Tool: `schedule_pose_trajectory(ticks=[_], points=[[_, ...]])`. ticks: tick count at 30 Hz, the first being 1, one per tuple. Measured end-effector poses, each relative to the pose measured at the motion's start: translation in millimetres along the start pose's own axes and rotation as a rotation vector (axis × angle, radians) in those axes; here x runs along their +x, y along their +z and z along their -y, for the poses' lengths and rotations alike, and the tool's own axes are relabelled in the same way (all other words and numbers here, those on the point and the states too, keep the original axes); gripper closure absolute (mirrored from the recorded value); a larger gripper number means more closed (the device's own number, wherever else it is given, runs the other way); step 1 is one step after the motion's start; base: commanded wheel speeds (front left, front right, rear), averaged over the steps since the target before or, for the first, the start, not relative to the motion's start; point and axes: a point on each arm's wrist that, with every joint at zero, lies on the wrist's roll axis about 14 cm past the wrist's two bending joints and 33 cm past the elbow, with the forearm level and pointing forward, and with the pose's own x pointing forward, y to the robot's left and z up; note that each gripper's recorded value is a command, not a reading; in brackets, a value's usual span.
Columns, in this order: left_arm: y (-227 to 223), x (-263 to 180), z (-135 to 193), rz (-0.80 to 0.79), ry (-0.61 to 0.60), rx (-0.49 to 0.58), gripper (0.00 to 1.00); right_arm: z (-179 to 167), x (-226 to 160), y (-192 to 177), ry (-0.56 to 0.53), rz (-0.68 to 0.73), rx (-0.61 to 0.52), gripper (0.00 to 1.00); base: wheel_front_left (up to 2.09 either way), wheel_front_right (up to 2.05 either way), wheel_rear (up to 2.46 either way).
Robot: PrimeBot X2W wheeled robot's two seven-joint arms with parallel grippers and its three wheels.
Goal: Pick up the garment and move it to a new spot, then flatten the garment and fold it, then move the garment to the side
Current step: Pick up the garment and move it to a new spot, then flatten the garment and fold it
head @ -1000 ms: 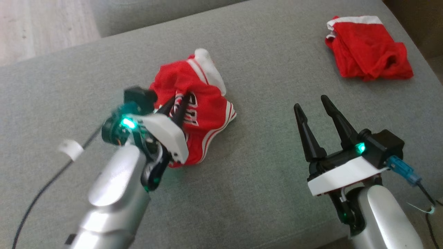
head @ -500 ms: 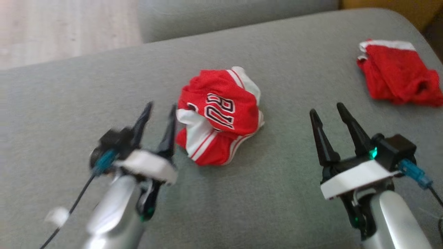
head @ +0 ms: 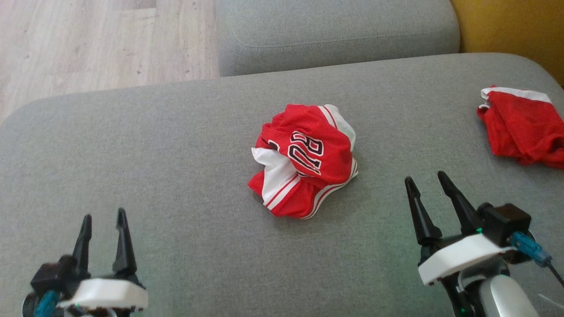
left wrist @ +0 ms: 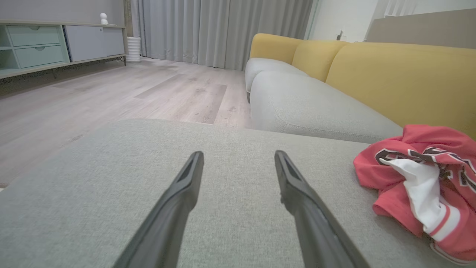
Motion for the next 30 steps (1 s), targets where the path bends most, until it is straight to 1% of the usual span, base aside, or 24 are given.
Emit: schedule_pose_trajectory(ticks=[5, 15, 18, 22, 25, 30], points=[[-1, -14, -5, -0.003, 0.013, 0.005, 0.0, 5, -6, -10, -0.021, -0.028, 0.01, 0.0, 0.0, 0.0, 0.0], [9, -9, 2, 0.012, -0.004, -0.003, 0.0, 3, -5, -15, -0.024, -0.04, 0.027, 0.0, 0.0, 0.0, 0.0], [7, -8, 2, 0.001, -0.003, -0.004, 0.0, -3, -1, -20, -0.004, -0.062, 0.027, 0.0, 0.0, 0.0, 0.0], [2, -5, 1, -0.015, 0.001, -0.007, 0.0, -15, 18, -25, 0.041, -0.099, 0.052, 0.0, 0.0, 0.0, 0.0], [-3, 0, 0, -0.028, 0.003, -0.01, 0.0, -18, 41, -35, 0.065, -0.172, 0.047, 0.0, 0.0, 0.0, 0.0], [0, 18, 1, -0.018, -0.001, -0.011, 0.0, -22, 76, -64, 0.088, -0.31, 0.118, 0.0, 0.0, 0.0, 0.0]])
